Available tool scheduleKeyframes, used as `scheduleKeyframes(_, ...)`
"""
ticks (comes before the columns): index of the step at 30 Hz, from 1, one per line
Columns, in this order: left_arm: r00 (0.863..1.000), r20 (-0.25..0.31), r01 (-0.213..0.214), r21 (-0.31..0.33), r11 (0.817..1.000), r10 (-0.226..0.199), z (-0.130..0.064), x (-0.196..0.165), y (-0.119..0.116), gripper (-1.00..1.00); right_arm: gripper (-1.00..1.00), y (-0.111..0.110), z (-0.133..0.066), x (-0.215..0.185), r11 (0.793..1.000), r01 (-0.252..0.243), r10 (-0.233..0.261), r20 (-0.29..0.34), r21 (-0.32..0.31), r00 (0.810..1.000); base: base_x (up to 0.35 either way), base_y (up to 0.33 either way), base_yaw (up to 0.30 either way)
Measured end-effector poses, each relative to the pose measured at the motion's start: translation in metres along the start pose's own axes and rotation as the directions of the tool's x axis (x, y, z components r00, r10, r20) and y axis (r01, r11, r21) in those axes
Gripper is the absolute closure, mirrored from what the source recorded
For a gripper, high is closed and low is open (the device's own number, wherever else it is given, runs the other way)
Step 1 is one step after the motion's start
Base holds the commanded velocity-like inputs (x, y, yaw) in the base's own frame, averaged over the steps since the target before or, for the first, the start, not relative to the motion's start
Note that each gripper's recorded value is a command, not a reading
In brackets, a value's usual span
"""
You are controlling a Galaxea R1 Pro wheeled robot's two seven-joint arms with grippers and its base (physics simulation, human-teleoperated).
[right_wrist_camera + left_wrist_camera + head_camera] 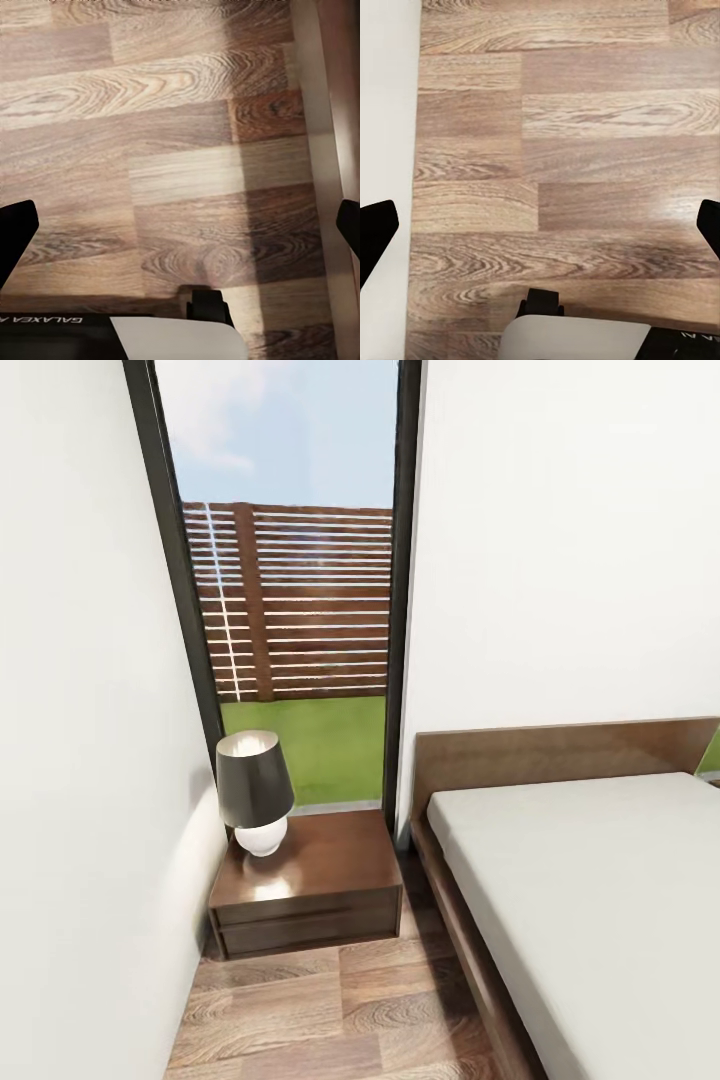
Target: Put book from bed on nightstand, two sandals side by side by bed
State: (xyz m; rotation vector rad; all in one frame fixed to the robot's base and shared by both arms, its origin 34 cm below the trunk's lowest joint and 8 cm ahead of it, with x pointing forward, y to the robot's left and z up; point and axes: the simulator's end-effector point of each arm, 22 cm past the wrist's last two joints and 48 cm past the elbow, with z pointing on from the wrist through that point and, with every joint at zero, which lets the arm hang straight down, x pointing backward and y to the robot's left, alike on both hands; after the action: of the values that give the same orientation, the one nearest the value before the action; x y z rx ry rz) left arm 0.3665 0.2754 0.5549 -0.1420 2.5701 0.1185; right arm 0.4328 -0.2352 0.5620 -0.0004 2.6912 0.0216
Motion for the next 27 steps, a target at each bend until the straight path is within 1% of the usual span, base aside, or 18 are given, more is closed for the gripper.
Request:
scheduleKeyframes(7,1.0,0.0,0.0,0.0,1.0,0.0,0.0,0.0,0.0,-1.0,-1.0,0.003,-0.001,-0.001,1.0,0.004,-0.004,0.02,-0.006,1.0,0.0,0.0,0.0)
scheduleKeyframes(11,1.0,0.0,0.0,0.0,1.0,0.0,0.0,0.0,0.0,-1.0,-1.0,0.007,-0.002,-0.01,1.0,0.009,-0.008,0.072,-0.015,0.997,0.0,0.0,0.0)
scheduleKeyframes(13,1.0,0.0,0.001,0.0,1.0,-0.001,0.0,0.0,0.0,-1.0,-1.0,0.017,-0.002,-0.022,0.999,0.012,-0.008,0.107,-0.036,0.994,0.0,0.0,0.0)
scheduleKeyframes(14,1.0,0.0,0.001,0.0,1.0,-0.001,0.0,0.0,0.0,-1.0,-1.0,0.017,-0.002,-0.022,0.999,0.012,-0.008,0.107,-0.037,0.994,0.0,0.0,0.0)
scheduleKeyframes(16,1.0,0.0,0.001,0.0,1.0,-0.001,0.0,0.0,0.0,-1.0,-1.0,0.034,-0.003,-0.041,0.998,0.015,-0.004,0.151,-0.069,0.988,0.0,0.0,0.0)
scheduleKeyframes(20,1.0,-0.001,0.0,-0.001,1.0,0.0,0.0,0.0,0.0,-1.0,-1.0,0.076,-0.009,-0.088,0.99,0.026,0.007,0.232,-0.139,0.973,0.0,0.0,0.0)
scheduleKeyframes(21,1.0,-0.001,0.0,0.0,1.0,0.0,0.0,0.0,0.0,-1.0,-1.0,0.076,-0.01,-0.089,0.99,0.026,0.008,0.232,-0.139,0.973,0.0,0.0,0.0)
scheduleKeyframes(22,1.0,-0.001,0.0,-0.001,1.0,0.0,0.0,0.0,0.001,-1.0,-1.0,0.086,-0.012,-0.103,0.987,0.033,0.007,0.247,-0.156,0.969,0.0,0.0,0.0)
scheduleKeyframes(25,1.0,-0.003,-0.001,-0.002,1.0,0.001,0.0,0.001,0.001,-1.0,-1.0,0.116,-0.027,-0.153,0.976,0.059,0.002,0.281,-0.21,0.96,0.0,0.0,0.0)
scheduleKeyframes(27,1.0,-0.005,-0.002,-0.001,1.0,0.002,0.0,0.001,0.001,-1.0,-1.0,0.135,-0.047,-0.185,0.966,0.077,0.0,0.296,-0.248,0.955,0.0,0.0,0.0)
